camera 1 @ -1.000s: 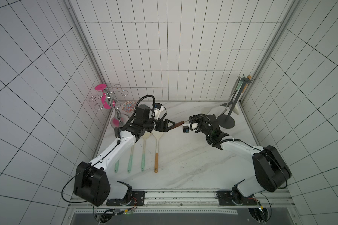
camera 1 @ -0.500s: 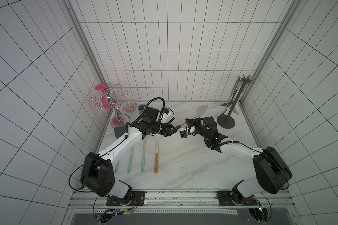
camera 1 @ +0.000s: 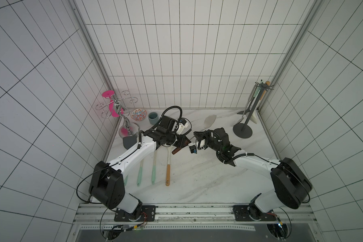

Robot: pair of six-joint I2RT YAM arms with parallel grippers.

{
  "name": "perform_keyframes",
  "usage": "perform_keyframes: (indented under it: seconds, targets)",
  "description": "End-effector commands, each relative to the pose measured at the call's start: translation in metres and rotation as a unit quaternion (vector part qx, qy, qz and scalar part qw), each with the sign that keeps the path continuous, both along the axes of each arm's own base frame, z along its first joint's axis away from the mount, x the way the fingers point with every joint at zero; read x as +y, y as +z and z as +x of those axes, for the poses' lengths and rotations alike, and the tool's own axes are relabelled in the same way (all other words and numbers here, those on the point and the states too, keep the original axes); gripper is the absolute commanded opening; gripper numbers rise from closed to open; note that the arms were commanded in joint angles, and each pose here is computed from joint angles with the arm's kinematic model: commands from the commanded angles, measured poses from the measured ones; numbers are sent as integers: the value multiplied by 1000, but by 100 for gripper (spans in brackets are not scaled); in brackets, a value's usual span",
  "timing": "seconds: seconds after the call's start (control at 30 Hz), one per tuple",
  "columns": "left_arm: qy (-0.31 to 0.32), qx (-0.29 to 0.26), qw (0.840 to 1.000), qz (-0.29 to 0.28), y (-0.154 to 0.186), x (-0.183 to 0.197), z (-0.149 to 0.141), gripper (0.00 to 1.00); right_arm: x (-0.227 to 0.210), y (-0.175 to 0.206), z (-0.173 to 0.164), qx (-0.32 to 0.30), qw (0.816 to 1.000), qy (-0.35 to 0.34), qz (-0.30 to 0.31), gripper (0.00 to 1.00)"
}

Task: Take the spatula off the kitchen utensil rack
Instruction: Place the spatula at the center of the board.

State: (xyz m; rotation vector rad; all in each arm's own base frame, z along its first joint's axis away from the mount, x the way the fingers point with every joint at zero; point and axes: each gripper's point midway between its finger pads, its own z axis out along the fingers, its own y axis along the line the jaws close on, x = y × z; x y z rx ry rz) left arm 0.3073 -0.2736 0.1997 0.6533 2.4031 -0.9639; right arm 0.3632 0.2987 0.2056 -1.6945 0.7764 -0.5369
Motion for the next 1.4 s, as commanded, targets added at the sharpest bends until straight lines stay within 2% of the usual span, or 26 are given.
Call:
perform_keyframes:
  seconds: [0.0,0.23,0.27,0.3,0.33,0.43,0.5,0.6,0.7,0.87,1.07,1.17,1.37]
  targets:
    - [14,-13,1000,25,-4,6,11,0,12,28,-5,-33,999,23,31,0]
    - [23,-28,999,24,8,5,11,0,15,25,-24,-5,998,12,55,2]
    - [24,-31,999,23,9,5,12,0,16,26,-31,12,998,7,68,18]
    - [26,-34,999,21,11,5,12,0,15,28,-36,30,996,-5,87,40]
    - [31,-37,999,20,12,6,12,0,12,31,-38,54,992,-33,112,53]
    - [47,-53,997,18,18,10,16,0,3,44,-49,120,968,-106,195,70]
    - [61,-61,996,16,21,12,18,0,-9,53,-55,173,939,-144,260,80]
    - [94,-70,993,27,20,18,23,0,-36,70,-57,252,869,-220,366,92]
    - [124,-77,988,40,19,14,19,0,-63,79,-59,296,804,-293,425,94]
    - [217,-61,974,31,0,25,11,0,-93,68,-69,382,703,-349,487,95]
    - [287,-96,953,15,-4,17,-18,0,-131,46,-72,445,602,-387,539,95]
    - [309,-108,944,36,-19,14,-33,0,-147,36,-72,465,564,-403,552,95]
    - [330,-120,933,77,-52,8,-50,0,-153,19,-75,492,538,-413,546,96]
